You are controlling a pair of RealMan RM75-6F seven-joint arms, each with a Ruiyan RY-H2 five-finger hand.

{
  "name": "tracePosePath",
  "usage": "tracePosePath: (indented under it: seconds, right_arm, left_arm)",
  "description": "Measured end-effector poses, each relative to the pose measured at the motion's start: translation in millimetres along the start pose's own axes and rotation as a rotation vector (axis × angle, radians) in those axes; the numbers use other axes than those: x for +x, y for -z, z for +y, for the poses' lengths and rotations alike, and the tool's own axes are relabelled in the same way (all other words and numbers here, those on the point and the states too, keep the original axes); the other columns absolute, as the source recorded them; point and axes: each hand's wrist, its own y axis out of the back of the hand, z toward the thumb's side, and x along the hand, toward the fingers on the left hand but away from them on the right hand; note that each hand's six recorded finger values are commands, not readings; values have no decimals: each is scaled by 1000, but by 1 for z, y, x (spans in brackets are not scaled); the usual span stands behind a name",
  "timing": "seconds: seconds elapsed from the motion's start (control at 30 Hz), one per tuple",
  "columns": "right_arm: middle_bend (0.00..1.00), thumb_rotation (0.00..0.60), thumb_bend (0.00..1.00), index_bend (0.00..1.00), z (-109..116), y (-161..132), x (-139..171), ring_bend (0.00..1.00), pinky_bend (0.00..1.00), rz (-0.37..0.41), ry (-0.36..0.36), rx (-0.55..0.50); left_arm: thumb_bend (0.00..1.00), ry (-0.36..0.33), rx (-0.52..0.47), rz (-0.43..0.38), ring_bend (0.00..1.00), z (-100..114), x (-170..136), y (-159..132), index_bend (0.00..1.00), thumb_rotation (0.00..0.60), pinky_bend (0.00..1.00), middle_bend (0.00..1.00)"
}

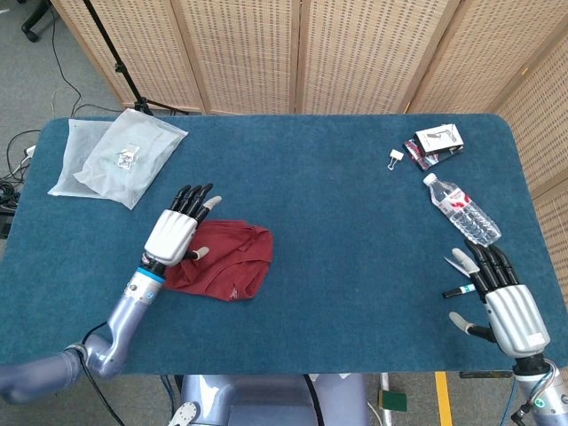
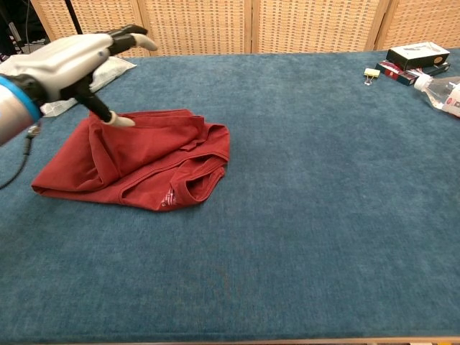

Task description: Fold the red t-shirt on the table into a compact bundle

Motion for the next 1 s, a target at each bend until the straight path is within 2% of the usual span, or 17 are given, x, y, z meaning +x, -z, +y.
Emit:
tracePosePath:
  seconds: [0.2, 0.37, 0.7, 1.0]
  right_arm:
    - [0, 600, 0, 0, -4, -3, 0, 0, 0, 6, -10, 11]
    - [0, 600, 0, 0, -7, -4, -1, 0, 0, 7, -18, 19]
    - [0, 600, 0, 0, -10, -4, -2, 0, 0, 3, -27, 27]
    - [0, 600, 0, 0, -10, -3, -2, 0, 0, 1, -24, 26]
  left_arm:
    - [94, 16, -16, 11, 0, 5, -20, 54, 184, 600, 0, 0]
    - [119, 20, 19, 22, 0, 9, -31, 88, 246, 600, 0, 0]
    - [147, 31, 37, 3, 0, 0, -38, 100, 326, 600, 0, 0]
    - [221, 43, 38, -16, 0, -14, -33, 93, 393, 600, 0, 0]
